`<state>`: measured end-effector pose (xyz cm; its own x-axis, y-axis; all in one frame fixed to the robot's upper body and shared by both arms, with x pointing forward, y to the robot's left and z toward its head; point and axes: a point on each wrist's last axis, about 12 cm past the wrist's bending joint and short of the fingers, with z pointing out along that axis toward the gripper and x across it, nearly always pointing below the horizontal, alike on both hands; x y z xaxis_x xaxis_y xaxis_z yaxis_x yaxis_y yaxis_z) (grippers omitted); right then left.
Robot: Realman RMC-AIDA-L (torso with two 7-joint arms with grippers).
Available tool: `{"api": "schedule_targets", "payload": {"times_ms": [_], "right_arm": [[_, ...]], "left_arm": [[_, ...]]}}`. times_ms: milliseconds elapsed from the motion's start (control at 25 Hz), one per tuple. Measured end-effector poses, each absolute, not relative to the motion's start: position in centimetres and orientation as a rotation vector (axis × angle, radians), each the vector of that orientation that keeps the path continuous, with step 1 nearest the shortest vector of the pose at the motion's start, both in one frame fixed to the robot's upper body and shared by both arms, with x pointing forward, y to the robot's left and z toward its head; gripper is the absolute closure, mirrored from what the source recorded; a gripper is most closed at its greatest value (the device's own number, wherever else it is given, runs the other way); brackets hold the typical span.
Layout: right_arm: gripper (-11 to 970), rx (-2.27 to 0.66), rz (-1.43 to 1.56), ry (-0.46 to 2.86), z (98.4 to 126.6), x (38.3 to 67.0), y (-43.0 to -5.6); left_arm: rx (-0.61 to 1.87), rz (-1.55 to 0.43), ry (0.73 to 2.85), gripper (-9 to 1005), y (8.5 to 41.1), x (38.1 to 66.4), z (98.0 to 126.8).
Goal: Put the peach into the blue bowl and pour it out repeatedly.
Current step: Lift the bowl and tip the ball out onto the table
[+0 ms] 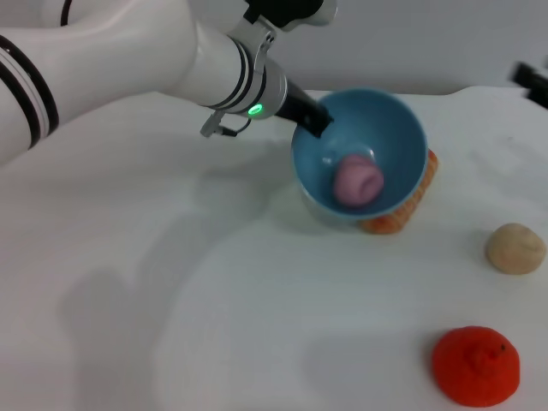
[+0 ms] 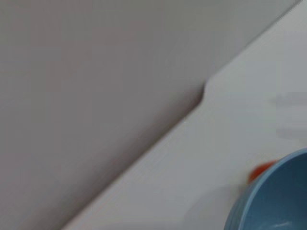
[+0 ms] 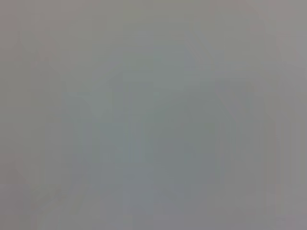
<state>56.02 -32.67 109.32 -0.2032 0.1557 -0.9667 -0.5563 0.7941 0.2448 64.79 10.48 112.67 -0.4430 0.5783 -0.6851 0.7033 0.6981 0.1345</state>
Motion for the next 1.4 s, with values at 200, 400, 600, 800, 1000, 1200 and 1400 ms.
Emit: {"api": "schedule_targets", "payload": {"times_ms": [200, 400, 600, 800, 1000, 1200, 1400], "right_arm": [[184, -0.083, 0.532, 1.615, 105.8, 52.2, -35.9], [185, 0.097, 0.418, 1.624, 102.2, 48.8, -36.5], [186, 0.153, 0.343, 1.622, 100.5, 47.2, -35.6], [187, 0.162, 0.352, 1.591, 100.6, 46.8, -35.3], [187, 0.16, 0.372, 1.508, 101.6, 47.4, -35.0], [188, 0.16, 0.357, 1.504, 101.7, 47.7, -34.9], [190, 0.244, 0.329, 1.491, 101.4, 47.1, -35.5]], "left_arm": [[1.018, -0.174, 2.042, 996, 9.4, 64.9, 113.0], [1.151, -0.13, 1.857, 997, 6.9, 64.2, 113.9], [1.239, -0.091, 1.683, 998, 5.1, 63.3, 114.1], [1.392, 0.006, 1.432, 996, 3.6, 61.7, 114.1], [1.495, 0.134, 1.186, 996, 3.2, 60.5, 113.0], [1.485, 0.183, 1.062, 997, 4.1, 59.2, 111.6], [1.512, 0.301, 0.862, 996, 5.1, 57.0, 110.3]]}}
